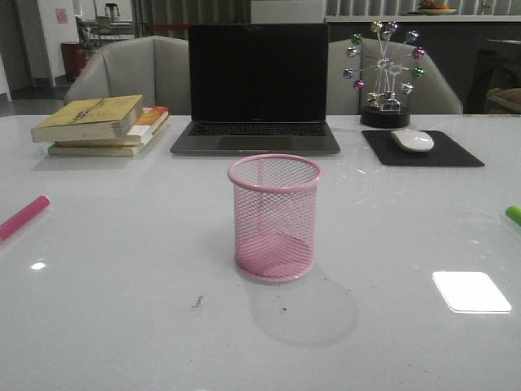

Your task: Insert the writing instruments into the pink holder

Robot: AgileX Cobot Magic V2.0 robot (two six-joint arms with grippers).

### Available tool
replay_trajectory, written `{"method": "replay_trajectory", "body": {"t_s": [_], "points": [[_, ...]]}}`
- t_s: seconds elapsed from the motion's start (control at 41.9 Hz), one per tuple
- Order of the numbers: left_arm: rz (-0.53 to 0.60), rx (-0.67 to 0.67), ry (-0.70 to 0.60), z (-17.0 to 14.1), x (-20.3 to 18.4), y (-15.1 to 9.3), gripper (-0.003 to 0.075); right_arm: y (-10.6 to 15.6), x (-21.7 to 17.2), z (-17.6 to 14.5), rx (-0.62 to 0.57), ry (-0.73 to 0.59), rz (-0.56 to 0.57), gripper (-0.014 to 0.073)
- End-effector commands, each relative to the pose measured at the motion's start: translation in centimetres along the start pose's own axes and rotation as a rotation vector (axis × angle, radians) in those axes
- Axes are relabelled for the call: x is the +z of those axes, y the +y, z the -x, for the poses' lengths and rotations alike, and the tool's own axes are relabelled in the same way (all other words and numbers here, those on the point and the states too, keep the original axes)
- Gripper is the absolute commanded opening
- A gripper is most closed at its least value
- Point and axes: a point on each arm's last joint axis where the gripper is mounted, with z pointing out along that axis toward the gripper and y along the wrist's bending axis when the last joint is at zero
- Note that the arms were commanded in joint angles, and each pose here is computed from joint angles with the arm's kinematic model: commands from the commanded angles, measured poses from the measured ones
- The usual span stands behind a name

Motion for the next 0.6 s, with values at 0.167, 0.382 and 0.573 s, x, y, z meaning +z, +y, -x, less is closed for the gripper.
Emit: {"method": "replay_trajectory", "body": {"t_s": [0.167, 0.382, 0.573], "points": [[0.002, -0.005, -0.101, 0.9, -0.18, 0.02, 0.0093, -0.04, -0.27, 1.31, -0.003, -0.118, -0.008, 0.0057], [0.002, -0.005, -0.101, 0.9, -0.18, 0.02, 0.0093, -0.04, -0.27, 1.31, -0.003, -0.118, -0.008, 0.0057], [0.003, -0.005, -0.141, 1.25, -0.22, 0.03, 0.0093, -0.04, -0.27, 1.31, -0.003, -0.118, -0.008, 0.0057]]}}
